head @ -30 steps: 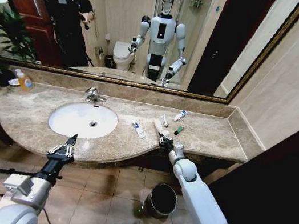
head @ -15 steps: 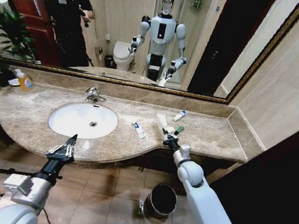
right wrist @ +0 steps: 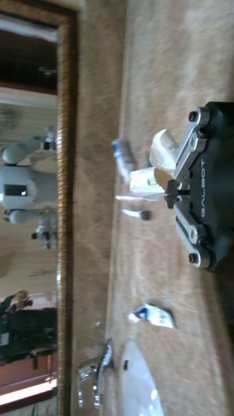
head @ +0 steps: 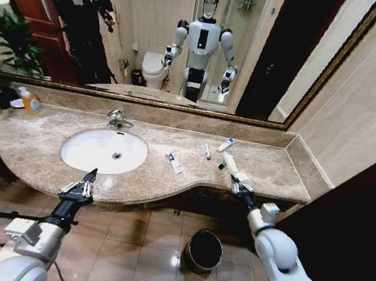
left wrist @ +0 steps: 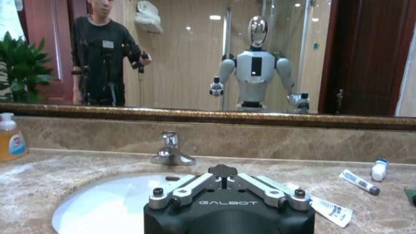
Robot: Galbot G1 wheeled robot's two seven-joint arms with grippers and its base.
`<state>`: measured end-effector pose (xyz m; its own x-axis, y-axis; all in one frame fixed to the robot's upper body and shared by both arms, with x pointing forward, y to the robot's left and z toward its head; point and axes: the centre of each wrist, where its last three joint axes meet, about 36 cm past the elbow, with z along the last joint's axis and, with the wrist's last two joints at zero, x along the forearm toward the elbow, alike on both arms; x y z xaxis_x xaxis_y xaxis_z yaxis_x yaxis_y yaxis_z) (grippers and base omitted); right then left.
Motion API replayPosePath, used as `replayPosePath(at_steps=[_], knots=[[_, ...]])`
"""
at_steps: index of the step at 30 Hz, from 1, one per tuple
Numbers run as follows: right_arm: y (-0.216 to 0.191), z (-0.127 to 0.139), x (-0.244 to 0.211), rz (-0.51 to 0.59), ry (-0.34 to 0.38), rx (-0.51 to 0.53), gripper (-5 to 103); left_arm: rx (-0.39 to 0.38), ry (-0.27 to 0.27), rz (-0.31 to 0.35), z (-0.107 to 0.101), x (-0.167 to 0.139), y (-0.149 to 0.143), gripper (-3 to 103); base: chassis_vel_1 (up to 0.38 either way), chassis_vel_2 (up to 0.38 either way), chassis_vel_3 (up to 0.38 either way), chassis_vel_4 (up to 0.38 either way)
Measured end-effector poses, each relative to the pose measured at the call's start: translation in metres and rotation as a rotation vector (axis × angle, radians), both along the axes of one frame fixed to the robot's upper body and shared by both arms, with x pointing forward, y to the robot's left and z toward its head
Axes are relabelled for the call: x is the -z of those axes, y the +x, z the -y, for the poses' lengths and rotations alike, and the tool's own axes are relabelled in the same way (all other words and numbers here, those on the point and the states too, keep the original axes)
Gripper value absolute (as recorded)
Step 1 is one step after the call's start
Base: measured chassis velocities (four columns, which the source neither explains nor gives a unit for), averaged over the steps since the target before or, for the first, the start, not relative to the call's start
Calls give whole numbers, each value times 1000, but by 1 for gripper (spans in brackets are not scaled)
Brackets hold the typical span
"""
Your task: Pick up the trash from the sink and place it in the trash bin.
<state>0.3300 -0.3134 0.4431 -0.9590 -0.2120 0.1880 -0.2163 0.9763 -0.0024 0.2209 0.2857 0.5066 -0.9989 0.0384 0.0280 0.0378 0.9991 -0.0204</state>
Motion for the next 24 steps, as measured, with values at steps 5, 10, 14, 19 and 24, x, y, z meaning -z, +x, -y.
replayPosePath(at_steps=[5,10,14,19,24], knots=[[-39,11,19,-65,15,-19,0,0,0,0,0,0,0,0,0,0,0,0],[-70,16,36,-125,82,-62,0,0,0,0,0,0,0,0,0,0,0,0],[-77,13,51,-152,81,-54,0,0,0,0,0,0,0,0,0,0,0,0],[-69,8,92,-196,47,-40,0,0,0,0,0,0,0,0,0,0,0,0],[-61,19,145,-266,26,-12,0,0,0,0,0,0,0,0,0,0,0,0]])
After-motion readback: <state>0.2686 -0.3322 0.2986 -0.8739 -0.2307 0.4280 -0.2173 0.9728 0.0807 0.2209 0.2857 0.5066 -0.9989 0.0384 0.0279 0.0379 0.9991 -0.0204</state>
